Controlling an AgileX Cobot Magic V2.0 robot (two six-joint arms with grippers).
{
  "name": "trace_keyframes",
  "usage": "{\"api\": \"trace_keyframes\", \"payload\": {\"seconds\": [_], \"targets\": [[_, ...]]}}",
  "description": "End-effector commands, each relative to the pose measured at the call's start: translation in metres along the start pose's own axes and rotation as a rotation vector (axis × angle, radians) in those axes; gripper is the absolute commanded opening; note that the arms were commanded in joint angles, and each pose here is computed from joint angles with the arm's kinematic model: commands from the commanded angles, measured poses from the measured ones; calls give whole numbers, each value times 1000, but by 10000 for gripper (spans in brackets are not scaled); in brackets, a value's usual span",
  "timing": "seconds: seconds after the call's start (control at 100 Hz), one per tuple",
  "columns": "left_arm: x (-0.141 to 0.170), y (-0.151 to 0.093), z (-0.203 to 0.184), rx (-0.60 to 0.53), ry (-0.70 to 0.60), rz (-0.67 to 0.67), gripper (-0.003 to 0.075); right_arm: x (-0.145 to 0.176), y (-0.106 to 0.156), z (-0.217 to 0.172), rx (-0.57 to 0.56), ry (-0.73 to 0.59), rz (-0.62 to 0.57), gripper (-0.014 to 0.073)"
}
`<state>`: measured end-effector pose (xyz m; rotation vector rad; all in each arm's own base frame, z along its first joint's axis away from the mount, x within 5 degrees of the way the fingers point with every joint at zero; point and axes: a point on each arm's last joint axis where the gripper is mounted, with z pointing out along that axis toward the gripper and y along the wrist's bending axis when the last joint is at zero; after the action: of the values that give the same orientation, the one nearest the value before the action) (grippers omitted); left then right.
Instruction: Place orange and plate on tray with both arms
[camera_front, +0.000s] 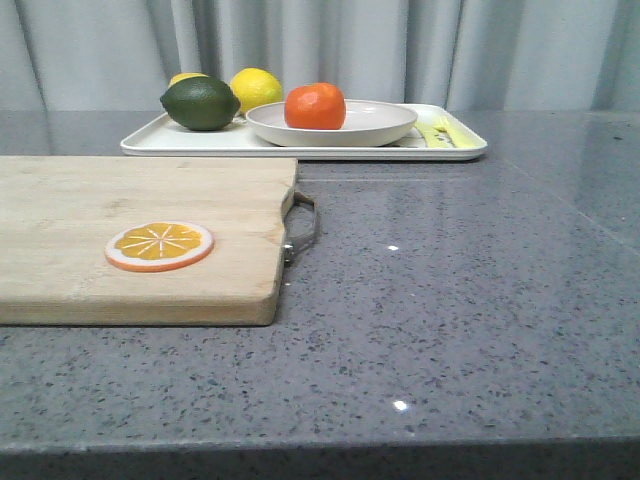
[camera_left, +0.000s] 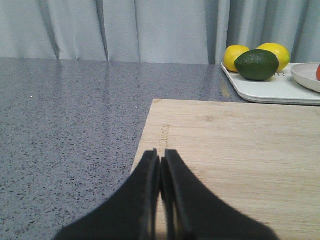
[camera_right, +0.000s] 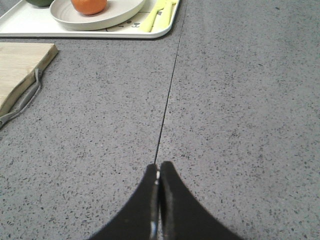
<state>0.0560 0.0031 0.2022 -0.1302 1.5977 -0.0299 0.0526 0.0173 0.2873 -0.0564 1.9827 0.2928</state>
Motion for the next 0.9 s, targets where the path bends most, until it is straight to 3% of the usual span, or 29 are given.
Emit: {"api": "trace_keyframes", "payload": {"seconds": [0.0, 0.5, 0.89], "targets": [[-2, 1, -2, 0, -97, -4, -19, -13, 2, -3, -3, -84, -8, -59], [-2, 1, -2, 0, -97, -4, -19, -12, 1, -1, 0, -104, -8, -59], [-2, 1, -2, 0, -97, -4, -19, 17, -16, 14, 83, -418, -30, -59]]}}
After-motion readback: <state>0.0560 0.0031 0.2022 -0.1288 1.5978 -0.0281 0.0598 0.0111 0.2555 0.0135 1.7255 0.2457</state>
